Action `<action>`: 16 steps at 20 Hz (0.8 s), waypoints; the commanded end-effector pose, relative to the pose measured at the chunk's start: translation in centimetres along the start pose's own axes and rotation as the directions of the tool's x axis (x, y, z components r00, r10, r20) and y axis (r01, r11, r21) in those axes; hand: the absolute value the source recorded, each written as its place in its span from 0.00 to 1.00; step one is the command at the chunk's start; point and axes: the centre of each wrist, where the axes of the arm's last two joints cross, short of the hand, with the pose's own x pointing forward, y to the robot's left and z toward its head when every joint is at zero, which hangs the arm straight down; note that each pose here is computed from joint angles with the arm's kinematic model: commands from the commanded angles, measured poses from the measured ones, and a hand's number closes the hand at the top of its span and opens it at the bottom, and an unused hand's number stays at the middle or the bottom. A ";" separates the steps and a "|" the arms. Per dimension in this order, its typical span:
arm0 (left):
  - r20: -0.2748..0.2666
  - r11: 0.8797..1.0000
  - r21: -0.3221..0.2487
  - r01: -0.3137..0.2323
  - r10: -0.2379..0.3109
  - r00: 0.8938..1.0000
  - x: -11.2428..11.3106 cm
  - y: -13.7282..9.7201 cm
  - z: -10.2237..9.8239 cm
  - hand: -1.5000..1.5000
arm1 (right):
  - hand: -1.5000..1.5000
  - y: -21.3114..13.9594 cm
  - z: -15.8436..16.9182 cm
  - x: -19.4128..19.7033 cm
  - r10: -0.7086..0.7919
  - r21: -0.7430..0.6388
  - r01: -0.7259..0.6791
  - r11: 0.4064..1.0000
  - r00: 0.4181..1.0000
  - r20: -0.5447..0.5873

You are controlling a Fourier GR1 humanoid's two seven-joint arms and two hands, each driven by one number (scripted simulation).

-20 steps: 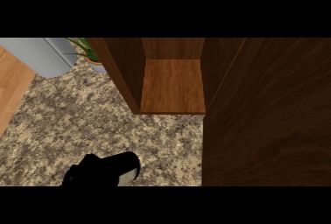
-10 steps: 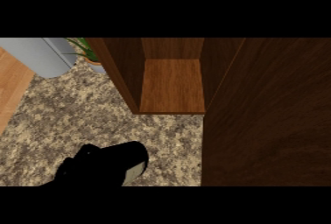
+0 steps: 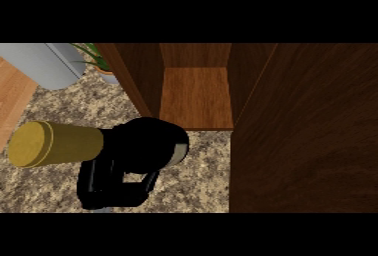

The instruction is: Pick up the wine, place it into the cabinet and close the cabinet

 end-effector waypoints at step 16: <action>-0.005 0.973 0.008 0.232 -0.232 0.973 -4.7 -5.7 -8.8 1.00 | 0.00 -0.5 0.2 -0.1 0.010 -0.004 -0.010 1.000 1.000 0.017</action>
